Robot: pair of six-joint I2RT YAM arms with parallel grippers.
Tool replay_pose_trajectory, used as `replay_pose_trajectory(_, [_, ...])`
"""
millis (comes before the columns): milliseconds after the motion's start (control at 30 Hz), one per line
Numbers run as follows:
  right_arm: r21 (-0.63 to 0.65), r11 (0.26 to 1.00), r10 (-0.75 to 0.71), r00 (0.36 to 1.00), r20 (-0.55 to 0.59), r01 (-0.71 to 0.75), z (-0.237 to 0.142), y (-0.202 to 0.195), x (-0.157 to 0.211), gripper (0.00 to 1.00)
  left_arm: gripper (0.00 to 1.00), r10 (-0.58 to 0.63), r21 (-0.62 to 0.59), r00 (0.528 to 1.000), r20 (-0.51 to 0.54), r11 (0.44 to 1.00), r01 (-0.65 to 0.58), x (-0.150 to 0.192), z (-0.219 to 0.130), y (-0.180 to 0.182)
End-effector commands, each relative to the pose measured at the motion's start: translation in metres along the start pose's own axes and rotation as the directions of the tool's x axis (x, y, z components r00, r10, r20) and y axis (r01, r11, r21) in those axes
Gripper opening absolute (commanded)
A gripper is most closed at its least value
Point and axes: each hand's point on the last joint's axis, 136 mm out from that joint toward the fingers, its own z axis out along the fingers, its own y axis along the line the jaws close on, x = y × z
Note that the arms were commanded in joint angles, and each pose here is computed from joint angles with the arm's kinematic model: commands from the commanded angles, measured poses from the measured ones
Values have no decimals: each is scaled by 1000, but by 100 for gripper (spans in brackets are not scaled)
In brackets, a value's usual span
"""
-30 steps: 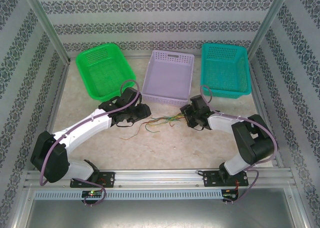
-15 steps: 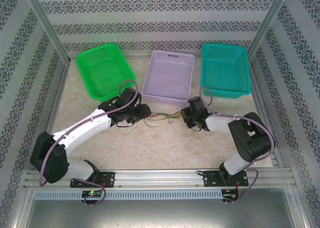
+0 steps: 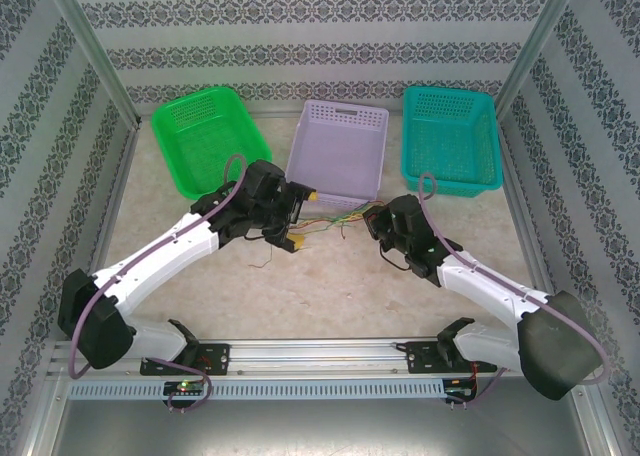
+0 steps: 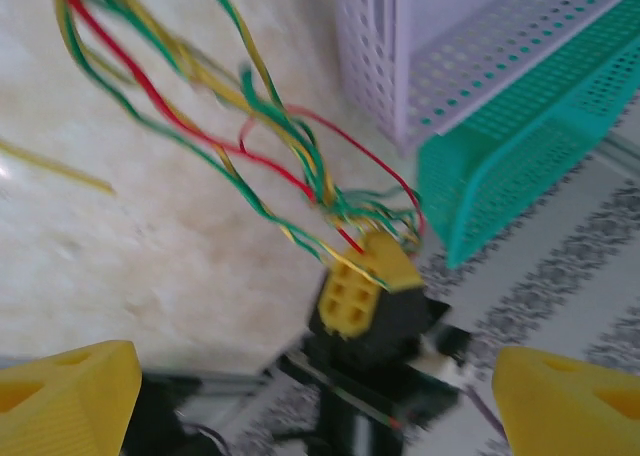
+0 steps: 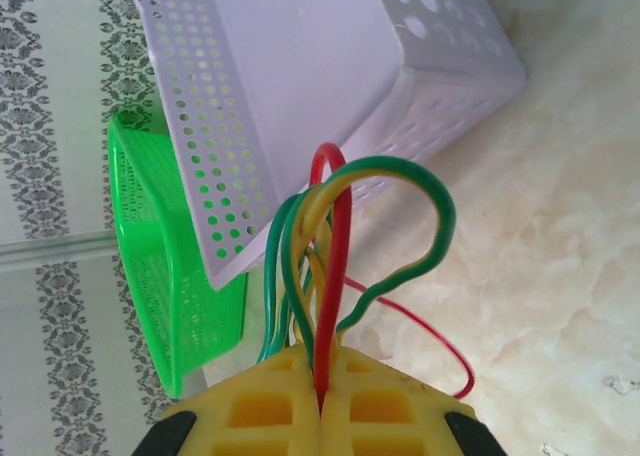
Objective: Untangle the cables
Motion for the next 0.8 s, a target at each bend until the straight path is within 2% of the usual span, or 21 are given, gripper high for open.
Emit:
replay_pose_trajectory(0, [-81, 993, -84, 996, -2, 84, -2, 28, 0, 0, 92, -213, -12, 977, 2, 977, 213, 7, 5, 6])
replay_pose_trajectory(100, [-114, 988, -105, 994, -30, 101, -3, 40, 8, 0, 89, -231, -53, 973, 4, 972, 230, 6, 19, 11])
replay_pose_trajectory(200, [-144, 984, -117, 992, -51, 108, -7, 49, 14, 0, 82, -235, -111, 971, 50, 965, 240, -3, 29, 25])
replay_pose_trajectory(400, [-187, 974, -149, 981, -122, 125, -15, 58, 33, 0, 72, -265, -10, 963, 53, 964, 265, -21, 68, 14])
replay_pose_trajectory(433, [-180, 975, -159, 978, -133, 134, -16, 57, 36, 0, 63, -274, -25, 961, 48, 961, 275, -21, 76, 18])
replay_pose_trajectory(500, [-174, 975, -162, 977, -139, 137, -19, 53, 38, 0, 40, -260, -32, 964, 58, 964, 263, -24, 82, 20])
replay_pose_trajectory(567, [-163, 979, -144, 980, -135, 121, -24, 51, 36, 0, 9, -243, -32, 964, 109, 968, 248, -34, 77, 24])
replay_pose_trajectory(600, [-147, 982, -134, 982, -131, 115, -27, 49, 34, 0, 1, -218, -22, 967, 134, 974, 223, -40, 72, 23])
replay_pose_trajectory(700, [-1, 999, -32, 991, -134, 32, -36, 29, 26, 0, 0, -91, -25, 971, 222, 995, 99, -60, 47, 18])
replay_pose_trajectory(767, [169, 980, 129, 982, -138, -105, -44, 2, 24, 0, 0, 69, -12, 961, 268, 998, -68, -69, 32, 3])
